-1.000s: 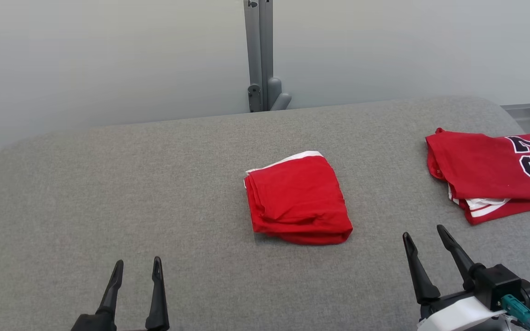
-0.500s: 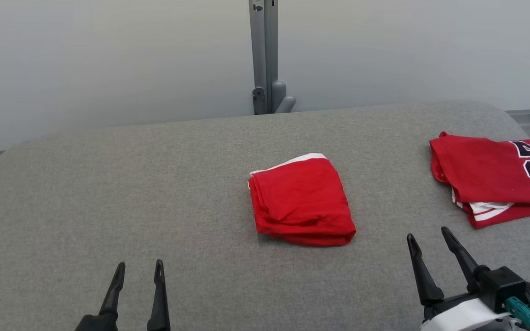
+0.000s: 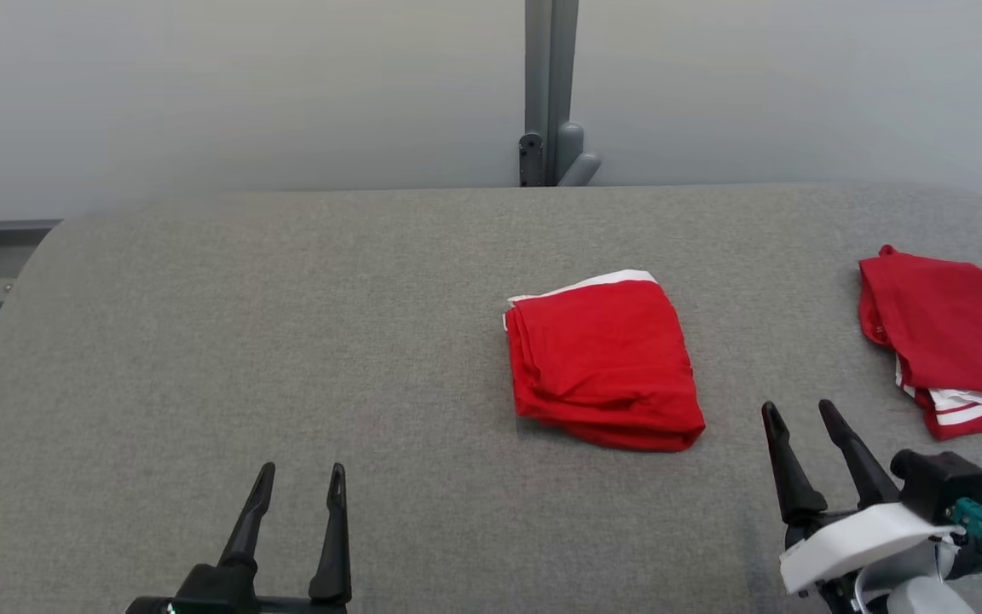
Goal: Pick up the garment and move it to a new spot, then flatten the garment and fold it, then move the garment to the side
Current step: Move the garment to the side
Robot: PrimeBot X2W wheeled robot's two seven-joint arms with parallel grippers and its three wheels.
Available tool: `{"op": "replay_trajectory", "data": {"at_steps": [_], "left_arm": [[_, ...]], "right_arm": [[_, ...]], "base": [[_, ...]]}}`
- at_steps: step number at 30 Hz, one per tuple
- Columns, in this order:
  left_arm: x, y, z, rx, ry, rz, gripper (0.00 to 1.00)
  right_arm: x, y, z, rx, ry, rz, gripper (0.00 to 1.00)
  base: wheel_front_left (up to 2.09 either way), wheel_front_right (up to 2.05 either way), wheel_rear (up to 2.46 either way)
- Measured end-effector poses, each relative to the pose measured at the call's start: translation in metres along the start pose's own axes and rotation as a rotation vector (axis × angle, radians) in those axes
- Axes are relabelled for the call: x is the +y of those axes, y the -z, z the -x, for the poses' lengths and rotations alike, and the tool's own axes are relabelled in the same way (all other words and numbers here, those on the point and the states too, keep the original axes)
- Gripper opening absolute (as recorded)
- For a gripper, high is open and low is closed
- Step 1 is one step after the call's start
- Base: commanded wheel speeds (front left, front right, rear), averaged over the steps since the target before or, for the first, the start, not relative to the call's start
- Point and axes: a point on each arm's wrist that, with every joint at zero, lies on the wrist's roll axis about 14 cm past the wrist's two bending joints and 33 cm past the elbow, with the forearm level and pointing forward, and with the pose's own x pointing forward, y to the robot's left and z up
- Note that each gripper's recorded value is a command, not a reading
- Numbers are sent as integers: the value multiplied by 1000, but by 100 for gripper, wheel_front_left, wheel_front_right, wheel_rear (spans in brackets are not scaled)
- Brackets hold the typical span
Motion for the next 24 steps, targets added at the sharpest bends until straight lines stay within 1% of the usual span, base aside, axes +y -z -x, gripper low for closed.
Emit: {"op": "replay_trajectory", "data": {"at_steps": [1,3,8,12,18,21,24], "left_arm": [[-1,1,-1,4,-1,12,100],[-3,3,-2,12,2,17,100],[-5,8,-14,28,6,18,100],[-4,13,-26,43,0,20,100],[1,22,-40,71,-12,18,100],[5,27,-42,87,-28,15,100],[10,32,-43,104,-45,11,100]], "right_arm": [[-3,8,-12,26,1,-51,100],[-5,21,-24,77,1,-113,100],[-15,28,-69,177,-14,-219,100],[-21,48,-93,317,-12,-338,100],[-28,81,-115,495,-2,-489,100],[-20,97,-121,563,-12,-574,100],[-16,110,-125,626,-22,-601,100]], "base": [[0,0,0],[0,0,0],[0,0,0],[0,0,0],[0,0,0],[0,0,0],[0,0,0]]}}
